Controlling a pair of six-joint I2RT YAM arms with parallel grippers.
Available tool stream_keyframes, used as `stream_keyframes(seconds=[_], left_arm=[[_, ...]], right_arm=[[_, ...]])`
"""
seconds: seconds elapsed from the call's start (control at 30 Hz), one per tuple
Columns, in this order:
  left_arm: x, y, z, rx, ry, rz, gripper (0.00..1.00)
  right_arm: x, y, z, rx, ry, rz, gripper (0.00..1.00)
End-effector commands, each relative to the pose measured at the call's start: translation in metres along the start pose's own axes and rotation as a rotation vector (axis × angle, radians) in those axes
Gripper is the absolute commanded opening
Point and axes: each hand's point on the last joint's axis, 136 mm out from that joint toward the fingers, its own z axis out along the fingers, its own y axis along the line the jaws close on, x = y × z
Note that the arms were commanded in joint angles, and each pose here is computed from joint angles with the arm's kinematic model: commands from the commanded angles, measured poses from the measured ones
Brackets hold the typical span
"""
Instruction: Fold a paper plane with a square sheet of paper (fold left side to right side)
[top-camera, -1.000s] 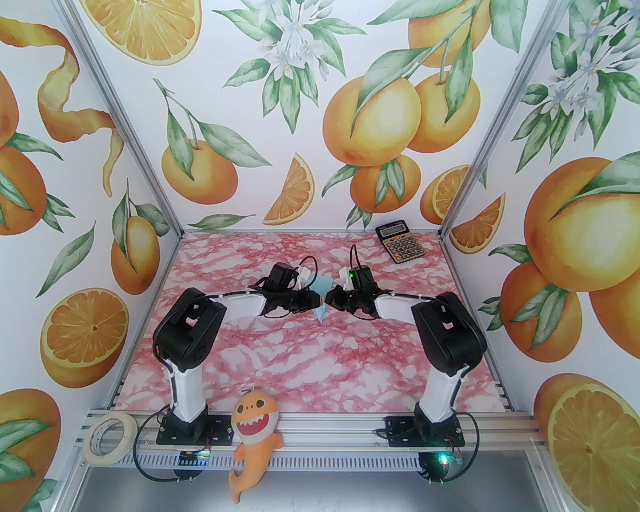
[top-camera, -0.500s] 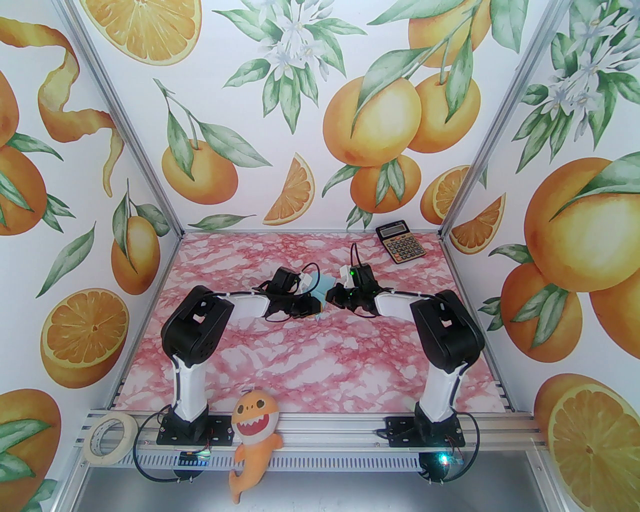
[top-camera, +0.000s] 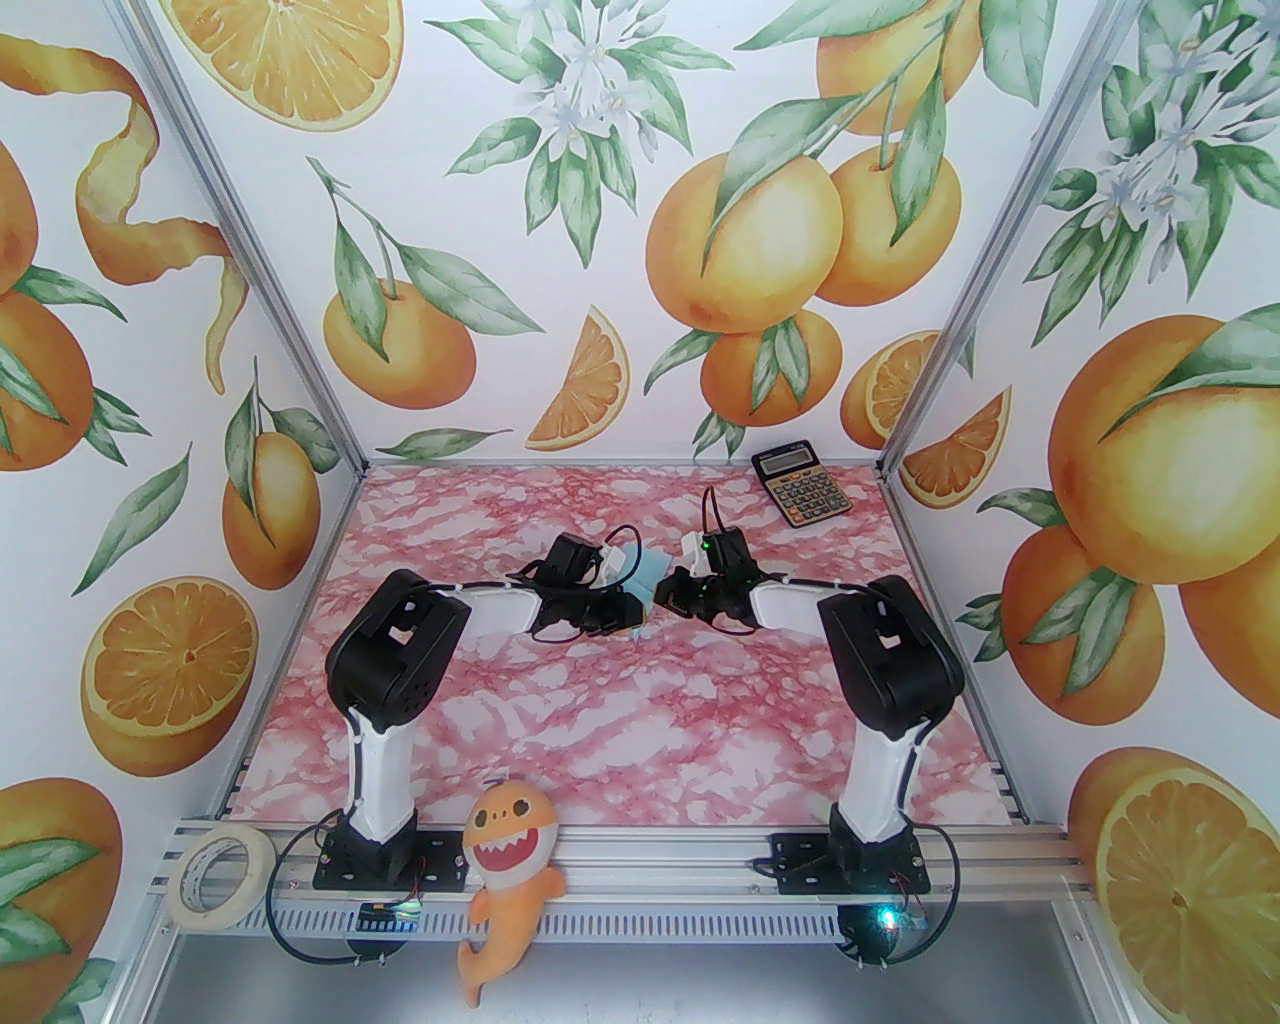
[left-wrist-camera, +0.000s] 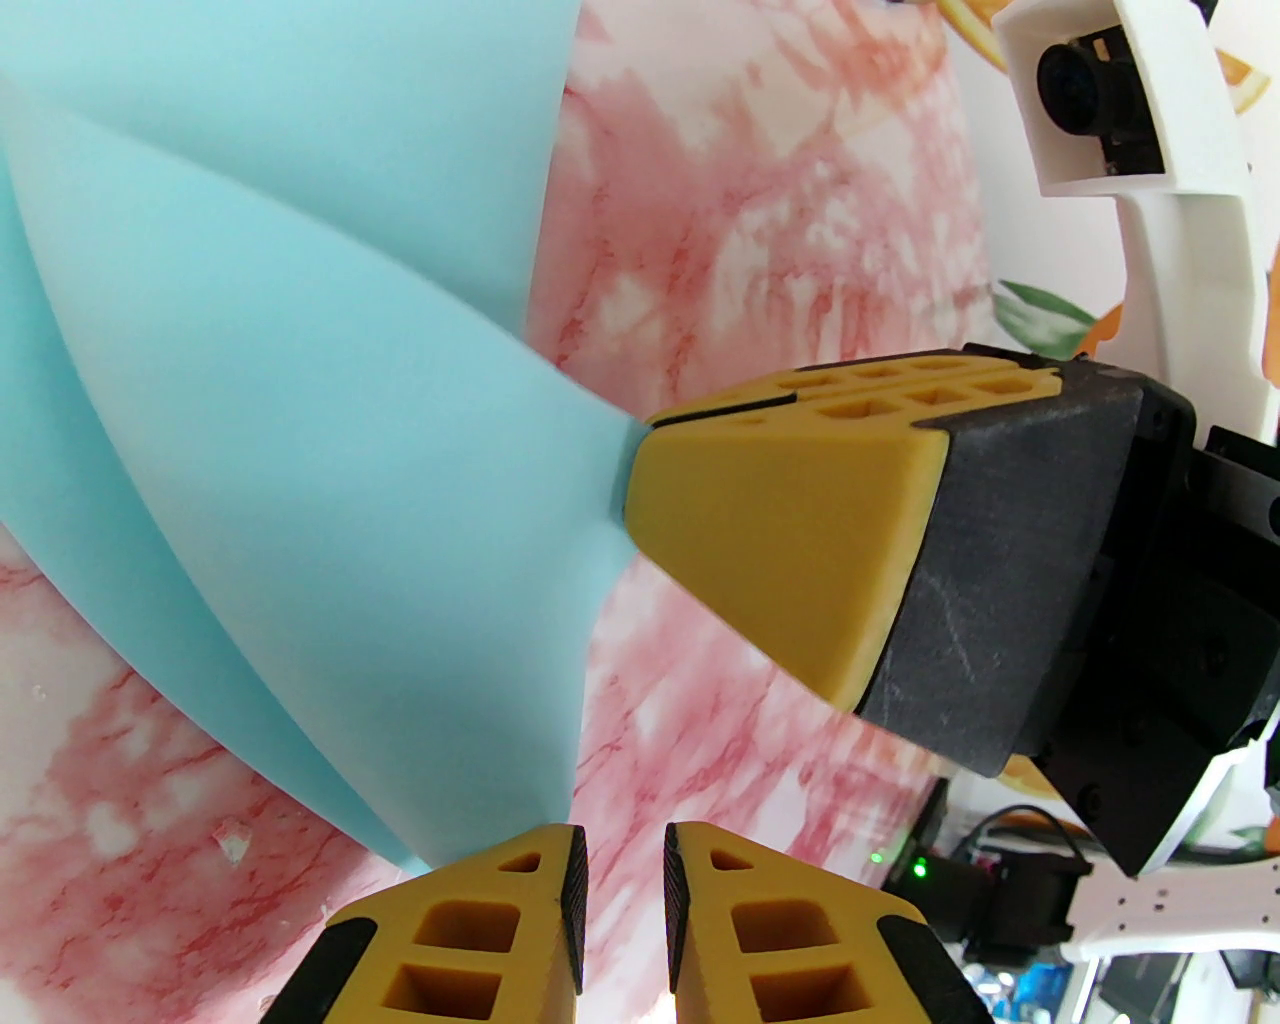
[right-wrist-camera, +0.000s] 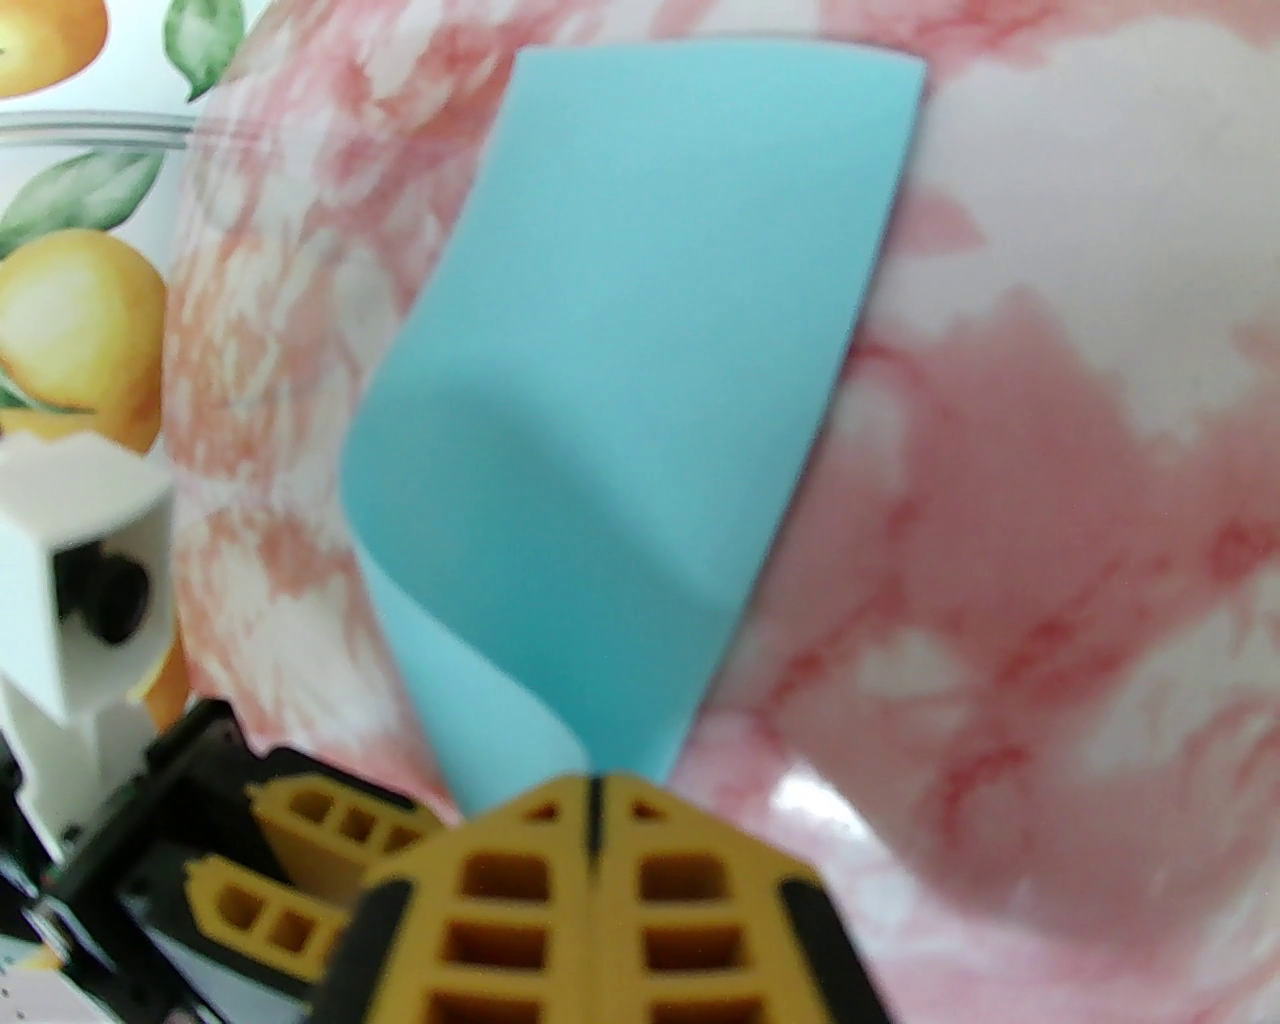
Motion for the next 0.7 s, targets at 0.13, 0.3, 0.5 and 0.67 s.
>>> stream_keyframes(seconds=[0.13, 0.3, 0.5, 0.67], left_arm=[[-0.0089, -0.0077, -0.0004, 0.026, -0.018, 0.026, 0.21], [-0.0094, -0.0078, -0.0001, 0.027, -0.018, 0.025, 0.21], [-0.0091, -0.009, 0.0003, 0.031, -0.018, 0.026, 0.21], [-0.0082, -0.0076, 0.0016, 0.03, -0.015, 0.022, 0.21]], right_arm=[[-0.0038, 0.0014, 0.0029, -0.02, 0.005, -0.006, 0.17], [-0.0043, 0.0034, 0.0022, -0.031, 0.0, -0.001, 0.21], [-0.0057, 0.0051, 0.0027, -0.039, -0.009, 0.006, 0.21], [-0.0076, 0.0088, 0.0045, -0.049, -0.014, 0.004, 0.16]])
